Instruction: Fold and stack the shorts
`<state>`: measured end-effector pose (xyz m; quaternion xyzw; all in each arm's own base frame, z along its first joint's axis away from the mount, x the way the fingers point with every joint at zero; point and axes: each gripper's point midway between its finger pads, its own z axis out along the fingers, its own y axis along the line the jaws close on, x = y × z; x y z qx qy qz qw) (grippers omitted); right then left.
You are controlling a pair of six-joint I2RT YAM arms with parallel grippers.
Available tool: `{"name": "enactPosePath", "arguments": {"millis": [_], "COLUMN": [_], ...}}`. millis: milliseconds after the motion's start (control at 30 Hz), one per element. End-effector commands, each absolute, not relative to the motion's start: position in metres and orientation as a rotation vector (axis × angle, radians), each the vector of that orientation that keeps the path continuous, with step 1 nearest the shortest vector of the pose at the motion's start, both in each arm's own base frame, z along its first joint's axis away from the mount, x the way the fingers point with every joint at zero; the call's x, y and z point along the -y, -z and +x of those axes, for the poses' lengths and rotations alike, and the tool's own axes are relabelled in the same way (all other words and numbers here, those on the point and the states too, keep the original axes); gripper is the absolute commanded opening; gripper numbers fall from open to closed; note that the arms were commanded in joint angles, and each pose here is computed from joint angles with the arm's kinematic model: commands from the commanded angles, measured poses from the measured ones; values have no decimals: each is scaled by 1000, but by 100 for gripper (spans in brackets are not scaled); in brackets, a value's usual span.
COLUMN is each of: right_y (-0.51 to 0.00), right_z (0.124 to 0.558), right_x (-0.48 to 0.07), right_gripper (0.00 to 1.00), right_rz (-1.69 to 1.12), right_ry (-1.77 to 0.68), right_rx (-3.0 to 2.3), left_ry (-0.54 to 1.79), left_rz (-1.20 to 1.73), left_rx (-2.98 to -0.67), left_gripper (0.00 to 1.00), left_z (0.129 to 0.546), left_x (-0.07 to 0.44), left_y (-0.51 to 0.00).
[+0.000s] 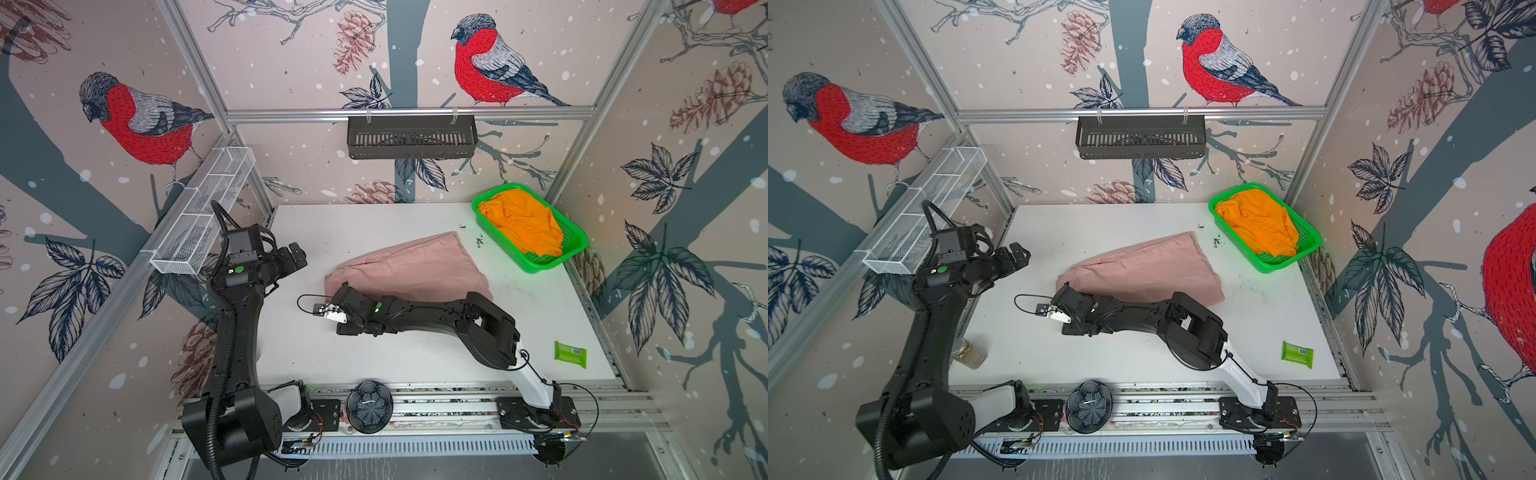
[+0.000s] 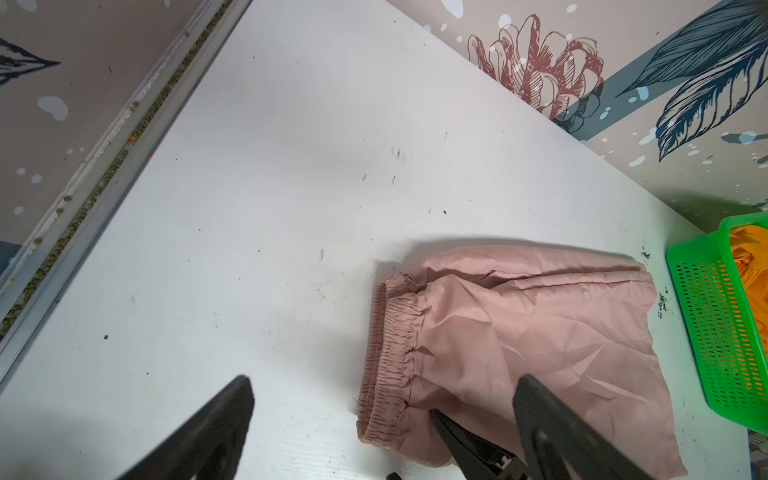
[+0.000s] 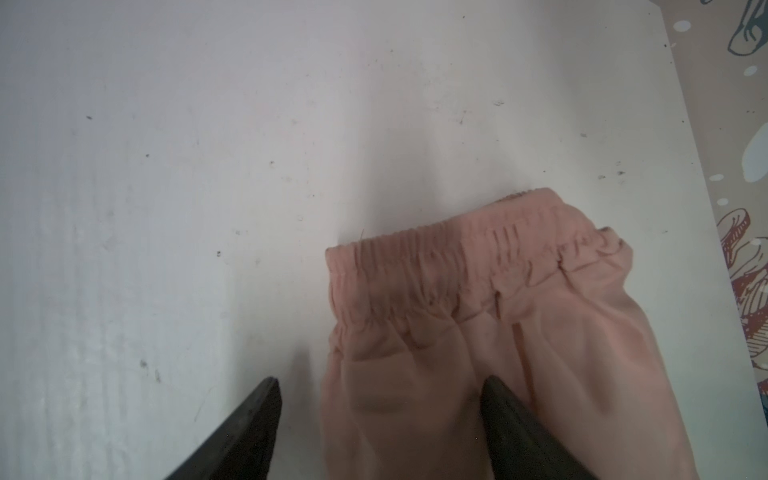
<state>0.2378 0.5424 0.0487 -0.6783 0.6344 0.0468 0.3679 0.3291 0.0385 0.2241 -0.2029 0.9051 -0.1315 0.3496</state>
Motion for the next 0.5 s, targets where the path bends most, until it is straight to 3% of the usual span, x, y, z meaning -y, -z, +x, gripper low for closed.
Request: {"name": "enactPosePath", "arguments": {"millis": [0, 200, 300, 400, 467], "right_y": [-48, -33, -34, -43, -52], "right_z": [254, 261, 265, 261, 257], "right_x": [-544, -540, -541, -546, -547], "right_gripper": [78, 78, 72, 47, 24], "right_rz": [-1716, -1693, -1663, -1645, -1613], "right_ry": [2, 73, 51, -61, -177], "right_rx": [-1575, -1559, -1569, -1591, -1618], "left_ry": [362, 370, 384, 440, 494], "left_rz": [-528, -569, -604, -653, -694], "left_rx": [-2351, -2378, -2371, -2345, -2331], "left_gripper": [98, 98, 98, 98, 98], "left_z": [325, 319, 319, 318, 316], "left_x": [-36, -35, -35, -31, -26], "left_y": [-216, -197, -192, -183, -174]}}
